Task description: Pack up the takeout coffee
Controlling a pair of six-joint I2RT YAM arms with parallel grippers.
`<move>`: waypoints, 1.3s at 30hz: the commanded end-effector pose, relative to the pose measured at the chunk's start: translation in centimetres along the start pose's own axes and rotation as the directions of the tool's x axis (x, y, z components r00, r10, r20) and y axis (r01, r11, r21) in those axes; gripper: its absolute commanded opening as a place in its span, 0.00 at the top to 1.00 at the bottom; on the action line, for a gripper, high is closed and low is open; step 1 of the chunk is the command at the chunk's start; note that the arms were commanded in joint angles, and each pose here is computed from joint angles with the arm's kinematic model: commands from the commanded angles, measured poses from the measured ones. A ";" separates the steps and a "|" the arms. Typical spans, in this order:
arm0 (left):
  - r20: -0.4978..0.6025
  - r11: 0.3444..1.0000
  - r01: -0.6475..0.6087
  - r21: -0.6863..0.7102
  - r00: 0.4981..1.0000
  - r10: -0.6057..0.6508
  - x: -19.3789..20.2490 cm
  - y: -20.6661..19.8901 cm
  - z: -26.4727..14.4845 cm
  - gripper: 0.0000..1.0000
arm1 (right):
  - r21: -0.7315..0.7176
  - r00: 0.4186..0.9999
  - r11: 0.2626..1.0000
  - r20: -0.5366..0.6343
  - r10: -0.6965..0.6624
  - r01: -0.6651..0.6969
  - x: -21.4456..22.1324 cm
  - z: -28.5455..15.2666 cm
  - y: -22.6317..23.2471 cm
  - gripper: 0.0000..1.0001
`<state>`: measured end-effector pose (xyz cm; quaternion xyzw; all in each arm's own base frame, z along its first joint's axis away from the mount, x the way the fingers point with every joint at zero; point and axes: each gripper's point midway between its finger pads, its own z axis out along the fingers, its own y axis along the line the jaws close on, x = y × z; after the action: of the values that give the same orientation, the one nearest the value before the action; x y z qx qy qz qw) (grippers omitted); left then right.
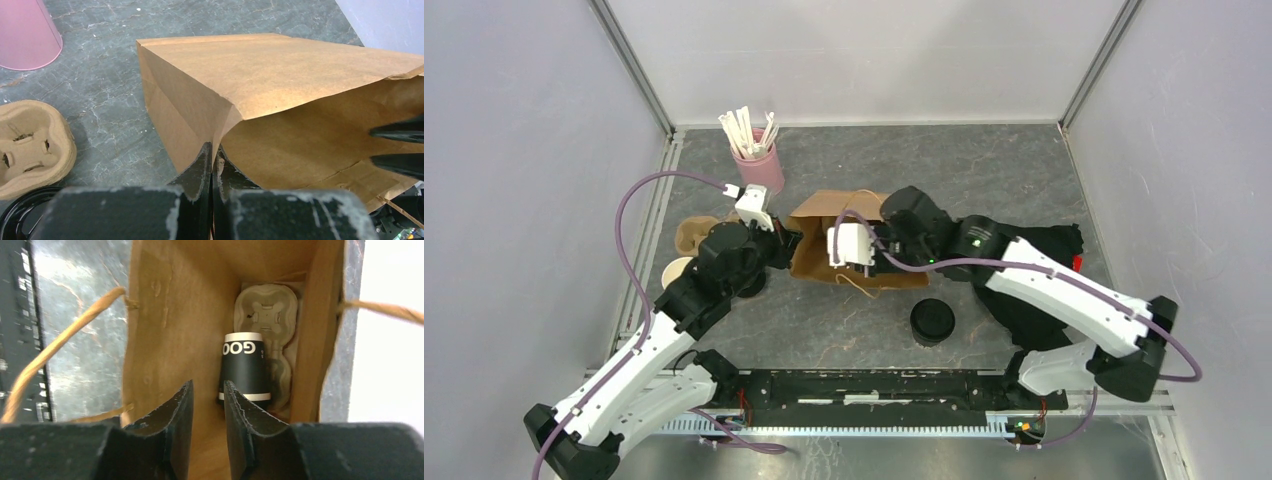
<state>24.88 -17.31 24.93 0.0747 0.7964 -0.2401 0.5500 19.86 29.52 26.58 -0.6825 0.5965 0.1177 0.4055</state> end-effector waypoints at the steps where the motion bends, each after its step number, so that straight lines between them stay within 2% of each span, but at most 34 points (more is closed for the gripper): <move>1: 0.031 0.998 0.055 0.041 0.998 -0.057 -0.6 -0.8 -0.3 0.98 | 0.126 0.982 0.980 -0.124 -0.139 0.155 0.7 1.1 -3.2 0.64; 5: 0.040 0.997 0.064 0.050 0.997 -0.066 -0.4 -0.8 -0.5 0.98 | 0.164 0.963 0.961 -0.185 -0.194 0.224 1.8 3.3 -4.2 0.62; 9: 0.048 0.995 0.088 0.043 0.995 -0.090 -0.4 -0.7 -0.8 0.98 | 0.131 0.948 0.954 -0.210 -0.239 0.270 2.1 5.1 -3.9 0.61; 13: 0.049 0.989 0.139 0.043 0.989 -0.141 -0.1 -0.7 -0.9 0.98 | 0.070 0.926 0.937 -0.195 -0.323 0.341 2.6 6.6 -2.9 0.53; 17: 0.046 0.984 0.161 0.070 0.985 -0.165 0.4 -1.0 -1.0 0.98 | 0.073 0.905 0.912 -0.180 -0.385 0.403 3.7 7.7 -2.2 0.40; 24: 0.025 0.984 0.150 0.097 0.988 -0.153 1.0 -1.4 -1.1 0.98 | 0.056 0.901 0.911 -0.180 -0.394 0.409 4.6 9.8 -2.5 0.35; 30: 0.020 0.976 0.165 0.139 0.985 -0.169 0.6 -2.3 -1.5 0.98 | 0.076 0.907 0.916 -0.191 -0.374 0.394 5.5 10.6 -5.2 0.23; 39: -0.007 0.958 0.203 0.203 0.979 -0.206 0.7 -3.6 -1.8 0.98 | -0.033 0.867 0.879 -0.150 -0.475 0.476 6.5 13.3 -5.2 0.13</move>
<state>22.12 -18.77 23.79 0.0536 0.7903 -0.3303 0.5133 30.02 31.44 14.66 -0.7982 0.4846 -0.0528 0.3539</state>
